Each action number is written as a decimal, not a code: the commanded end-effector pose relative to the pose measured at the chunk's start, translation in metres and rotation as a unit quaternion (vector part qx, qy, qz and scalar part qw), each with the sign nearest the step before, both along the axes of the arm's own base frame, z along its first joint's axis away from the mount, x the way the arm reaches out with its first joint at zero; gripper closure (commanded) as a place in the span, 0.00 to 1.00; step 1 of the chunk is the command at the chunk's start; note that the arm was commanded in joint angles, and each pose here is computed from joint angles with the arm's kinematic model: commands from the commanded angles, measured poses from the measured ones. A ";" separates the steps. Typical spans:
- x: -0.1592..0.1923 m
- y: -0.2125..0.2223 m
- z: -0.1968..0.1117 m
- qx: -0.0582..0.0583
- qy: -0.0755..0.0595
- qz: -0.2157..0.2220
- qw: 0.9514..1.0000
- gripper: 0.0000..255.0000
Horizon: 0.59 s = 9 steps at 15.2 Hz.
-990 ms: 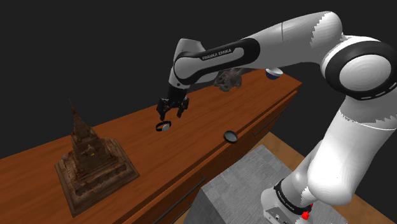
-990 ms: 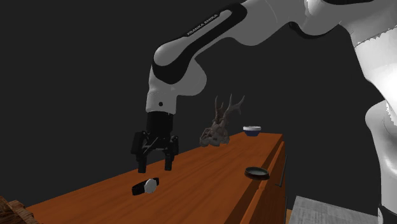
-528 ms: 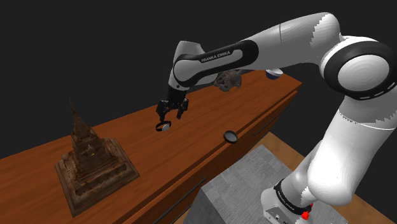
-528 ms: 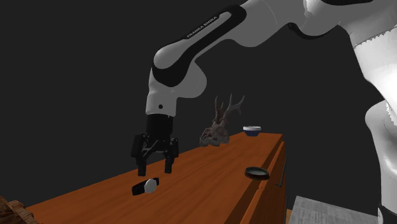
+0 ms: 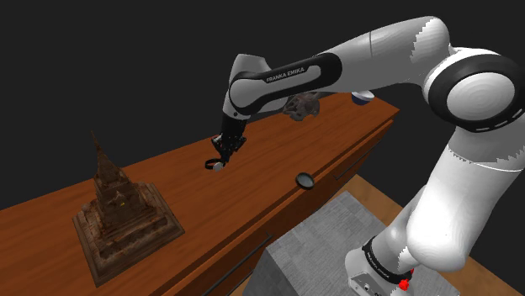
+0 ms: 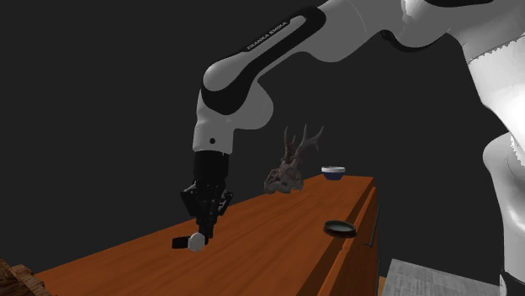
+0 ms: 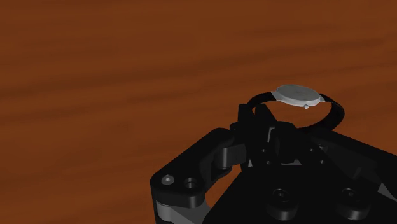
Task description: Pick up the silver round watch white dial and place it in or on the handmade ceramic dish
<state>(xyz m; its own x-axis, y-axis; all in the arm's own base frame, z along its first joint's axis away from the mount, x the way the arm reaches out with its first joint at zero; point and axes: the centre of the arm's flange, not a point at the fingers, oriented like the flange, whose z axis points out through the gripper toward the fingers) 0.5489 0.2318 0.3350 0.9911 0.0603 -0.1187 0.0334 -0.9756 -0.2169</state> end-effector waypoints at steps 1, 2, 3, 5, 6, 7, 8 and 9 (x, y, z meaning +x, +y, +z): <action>0.000 0.000 0.000 0.000 0.000 0.000 1.000 1.00; 0.000 0.000 0.000 0.000 0.000 0.000 1.000 1.00; 0.000 0.000 0.000 0.000 0.000 0.000 1.000 1.00; 0.000 0.000 0.011 0.000 0.000 0.000 1.000 1.00; 0.000 0.000 0.016 0.000 0.000 0.000 1.000 1.00; 0.000 0.000 0.021 0.000 0.000 0.000 1.000 1.00; 0.000 0.000 0.026 0.000 0.000 0.000 1.000 1.00; 0.000 0.000 0.032 0.000 0.000 0.000 1.000 1.00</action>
<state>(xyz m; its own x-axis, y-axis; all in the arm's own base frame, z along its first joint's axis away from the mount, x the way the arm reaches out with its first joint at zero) 0.5483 0.2316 0.3612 0.9912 0.0603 -0.1182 0.0334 -0.9756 -0.2170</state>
